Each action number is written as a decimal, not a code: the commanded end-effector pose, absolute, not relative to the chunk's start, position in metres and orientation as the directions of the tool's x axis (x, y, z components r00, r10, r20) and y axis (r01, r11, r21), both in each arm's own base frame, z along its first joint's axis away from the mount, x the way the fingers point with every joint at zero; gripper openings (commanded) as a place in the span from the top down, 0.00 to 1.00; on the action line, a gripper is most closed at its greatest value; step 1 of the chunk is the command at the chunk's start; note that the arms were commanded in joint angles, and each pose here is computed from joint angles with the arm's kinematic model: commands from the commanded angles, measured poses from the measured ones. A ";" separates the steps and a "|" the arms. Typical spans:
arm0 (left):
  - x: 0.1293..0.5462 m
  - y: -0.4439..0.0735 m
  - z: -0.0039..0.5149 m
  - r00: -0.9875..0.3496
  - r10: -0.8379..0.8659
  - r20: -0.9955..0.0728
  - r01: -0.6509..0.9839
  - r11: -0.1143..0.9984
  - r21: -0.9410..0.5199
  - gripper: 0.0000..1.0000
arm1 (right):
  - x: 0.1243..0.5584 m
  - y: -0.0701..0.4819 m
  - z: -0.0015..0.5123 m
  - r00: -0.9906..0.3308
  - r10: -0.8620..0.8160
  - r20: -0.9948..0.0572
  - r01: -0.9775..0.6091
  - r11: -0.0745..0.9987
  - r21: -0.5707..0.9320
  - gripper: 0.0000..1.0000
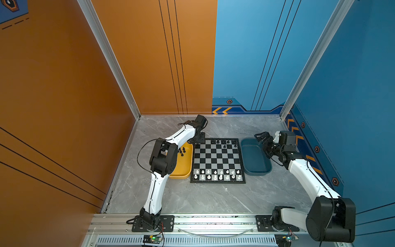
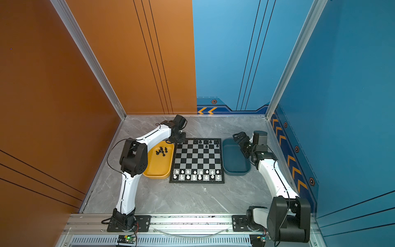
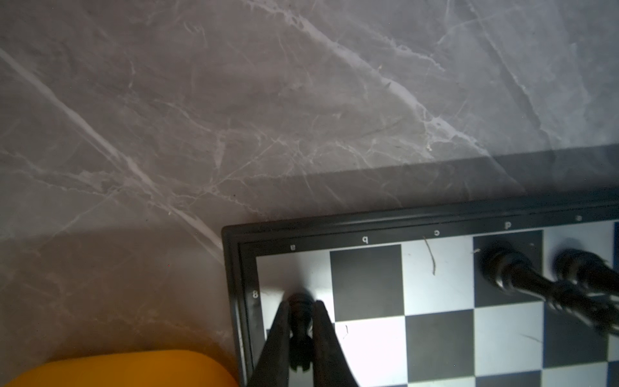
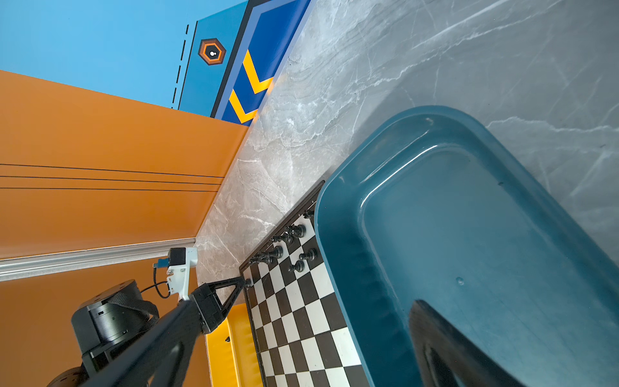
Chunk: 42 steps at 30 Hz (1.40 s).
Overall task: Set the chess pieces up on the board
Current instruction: 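Lower the black pawn onto the corner square farthest from the teal tray, then open the left gripper to release the black pawn on the board, then move the empty left gripper back over the yellow tray and lower it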
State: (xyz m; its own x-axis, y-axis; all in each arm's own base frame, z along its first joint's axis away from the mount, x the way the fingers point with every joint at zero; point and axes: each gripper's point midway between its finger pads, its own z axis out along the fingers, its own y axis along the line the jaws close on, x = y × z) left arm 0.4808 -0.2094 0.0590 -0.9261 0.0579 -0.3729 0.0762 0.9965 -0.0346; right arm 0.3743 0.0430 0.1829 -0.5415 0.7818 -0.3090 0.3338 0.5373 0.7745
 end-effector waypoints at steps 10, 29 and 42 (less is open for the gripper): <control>0.483 -0.203 0.047 -0.936 0.063 -0.346 0.070 0.997 -0.008 0.71 | 0.377 0.042 0.187 -0.550 0.775 -0.312 0.326 0.543 0.774 0.00; 0.479 -0.201 0.124 -0.875 0.067 -0.479 0.081 0.997 -0.010 0.58 | 0.376 0.042 0.190 -0.548 0.775 -0.314 0.321 0.542 0.777 0.00; 0.428 -0.128 0.203 -0.793 0.000 -0.609 -0.038 0.998 0.050 0.56 | 0.373 0.045 0.194 -0.548 0.773 -0.319 0.310 0.542 0.781 0.00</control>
